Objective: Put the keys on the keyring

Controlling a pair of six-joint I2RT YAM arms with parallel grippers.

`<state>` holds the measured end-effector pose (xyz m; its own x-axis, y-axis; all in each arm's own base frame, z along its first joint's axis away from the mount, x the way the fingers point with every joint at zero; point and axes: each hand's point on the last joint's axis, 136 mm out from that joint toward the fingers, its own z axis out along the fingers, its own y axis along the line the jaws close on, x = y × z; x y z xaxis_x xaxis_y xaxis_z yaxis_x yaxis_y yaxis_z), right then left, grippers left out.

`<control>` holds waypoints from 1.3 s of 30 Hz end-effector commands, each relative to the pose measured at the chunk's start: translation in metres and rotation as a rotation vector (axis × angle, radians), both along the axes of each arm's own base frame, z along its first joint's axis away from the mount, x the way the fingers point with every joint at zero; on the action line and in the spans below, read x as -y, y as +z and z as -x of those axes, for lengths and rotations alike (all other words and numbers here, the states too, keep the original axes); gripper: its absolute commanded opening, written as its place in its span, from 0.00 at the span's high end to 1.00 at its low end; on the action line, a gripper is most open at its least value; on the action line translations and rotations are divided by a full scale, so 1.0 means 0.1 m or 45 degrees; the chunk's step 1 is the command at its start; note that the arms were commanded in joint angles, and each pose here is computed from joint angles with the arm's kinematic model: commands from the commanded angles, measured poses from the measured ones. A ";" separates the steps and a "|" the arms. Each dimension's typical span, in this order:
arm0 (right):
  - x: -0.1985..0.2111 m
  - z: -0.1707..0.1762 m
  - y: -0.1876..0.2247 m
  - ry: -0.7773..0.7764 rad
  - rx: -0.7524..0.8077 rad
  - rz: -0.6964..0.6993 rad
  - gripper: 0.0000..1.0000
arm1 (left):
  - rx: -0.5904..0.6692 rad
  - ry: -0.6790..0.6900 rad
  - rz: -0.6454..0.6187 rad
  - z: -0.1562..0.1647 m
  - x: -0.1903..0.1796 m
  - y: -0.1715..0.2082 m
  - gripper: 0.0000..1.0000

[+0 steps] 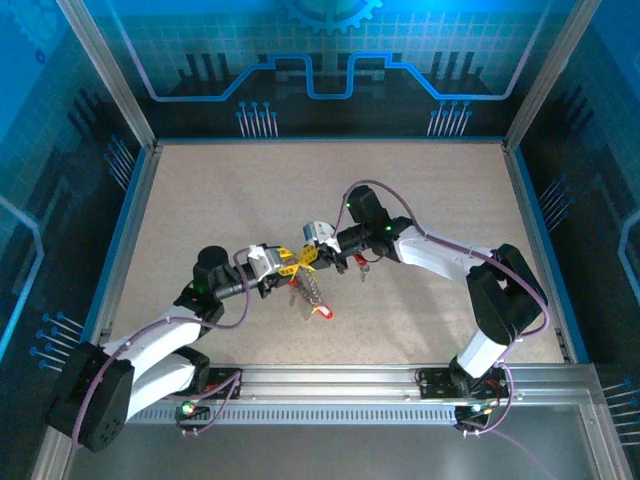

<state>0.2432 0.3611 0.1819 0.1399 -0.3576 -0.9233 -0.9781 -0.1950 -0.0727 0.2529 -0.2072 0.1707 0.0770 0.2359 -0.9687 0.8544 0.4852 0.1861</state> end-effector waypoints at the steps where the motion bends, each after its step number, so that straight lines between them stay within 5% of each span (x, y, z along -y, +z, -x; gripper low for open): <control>1: -0.07 0.00 0.24 0.031 0.061 -0.072 1.00 | 0.033 -0.044 0.029 0.04 0.05 0.05 0.68; 9: -0.11 0.04 0.23 0.049 0.050 -0.066 1.00 | 0.043 -0.053 0.030 0.05 0.08 0.05 0.77; 14: -0.13 0.01 0.21 0.035 0.042 -0.067 1.00 | 0.073 -0.062 0.013 0.06 0.10 0.02 1.00; 16: -0.13 0.01 0.20 0.035 0.035 -0.060 1.00 | 0.082 -0.055 0.033 0.06 0.09 0.05 1.00; 19: -0.08 0.02 0.19 0.028 0.054 -0.031 0.81 | 0.106 -0.067 0.050 0.09 0.10 0.08 1.00; 23: 0.03 0.03 0.21 -0.009 0.084 -0.023 0.72 | 0.118 -0.083 0.061 0.12 0.10 0.12 1.00; 31: 0.21 0.00 0.18 -0.098 0.145 0.008 0.60 | 0.140 -0.105 0.050 0.15 0.11 0.13 1.00; 39: 0.26 0.02 0.05 -0.189 0.242 0.087 0.61 | 0.150 -0.156 0.057 0.22 0.15 0.14 1.00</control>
<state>0.2367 0.3383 0.1843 0.2272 -0.4290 -0.8743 -0.9738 -0.1046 -0.2017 0.2420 -0.2157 0.1687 0.1164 0.2066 -0.9715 0.8760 0.4396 0.1985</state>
